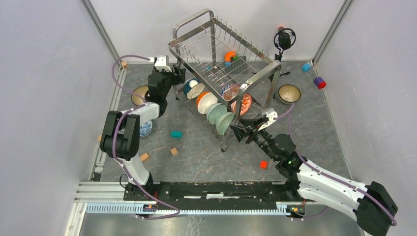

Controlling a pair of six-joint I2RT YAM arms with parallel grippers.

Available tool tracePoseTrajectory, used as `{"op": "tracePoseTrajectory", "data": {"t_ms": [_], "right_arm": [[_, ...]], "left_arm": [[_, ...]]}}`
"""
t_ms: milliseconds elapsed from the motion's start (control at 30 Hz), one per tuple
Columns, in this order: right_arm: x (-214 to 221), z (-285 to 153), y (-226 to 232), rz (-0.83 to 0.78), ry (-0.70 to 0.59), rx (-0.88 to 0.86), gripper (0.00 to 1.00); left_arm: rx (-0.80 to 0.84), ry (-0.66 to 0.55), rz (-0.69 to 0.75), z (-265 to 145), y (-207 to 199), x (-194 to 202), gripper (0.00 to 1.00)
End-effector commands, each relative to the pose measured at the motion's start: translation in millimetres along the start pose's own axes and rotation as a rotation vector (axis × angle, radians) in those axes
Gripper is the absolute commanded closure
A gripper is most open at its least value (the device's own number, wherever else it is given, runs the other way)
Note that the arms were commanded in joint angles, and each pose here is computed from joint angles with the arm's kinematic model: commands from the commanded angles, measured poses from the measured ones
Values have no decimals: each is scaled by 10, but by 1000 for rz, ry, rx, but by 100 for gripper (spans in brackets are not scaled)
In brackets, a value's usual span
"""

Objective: Unload the bowls from the dish rack
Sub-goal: Adjust the dish rack at the center of the board.

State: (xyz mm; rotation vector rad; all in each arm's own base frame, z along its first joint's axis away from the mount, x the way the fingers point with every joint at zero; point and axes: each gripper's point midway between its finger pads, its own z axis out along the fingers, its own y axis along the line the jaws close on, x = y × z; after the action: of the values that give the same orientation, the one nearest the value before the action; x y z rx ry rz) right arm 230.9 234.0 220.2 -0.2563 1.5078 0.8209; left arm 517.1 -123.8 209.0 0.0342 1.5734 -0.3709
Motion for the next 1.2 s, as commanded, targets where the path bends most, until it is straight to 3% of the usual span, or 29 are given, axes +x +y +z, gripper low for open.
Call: {"op": "tracePoseTrajectory", "data": {"t_ms": [0, 133, 200, 400, 1167], "right_arm": [[-73, -1, 152, 7, -3, -76, 32], [-92, 17, 159, 12, -5, -74, 16], [-100, 35, 143, 17, -5, -61, 13], [-128, 74, 46, 32, -20, 0, 10], [-147, -151, -477, -94, 26, 271, 7]], "left_arm": [[26, -69, 86, 177, -61, -263, 34], [31, -63, 109, 221, -98, -259, 61], [38, -54, 121, 222, -132, -234, 68], [45, -24, 135, 98, -231, -121, 97], [-176, -28, -41, -1207, -257, -327, 98]]}}
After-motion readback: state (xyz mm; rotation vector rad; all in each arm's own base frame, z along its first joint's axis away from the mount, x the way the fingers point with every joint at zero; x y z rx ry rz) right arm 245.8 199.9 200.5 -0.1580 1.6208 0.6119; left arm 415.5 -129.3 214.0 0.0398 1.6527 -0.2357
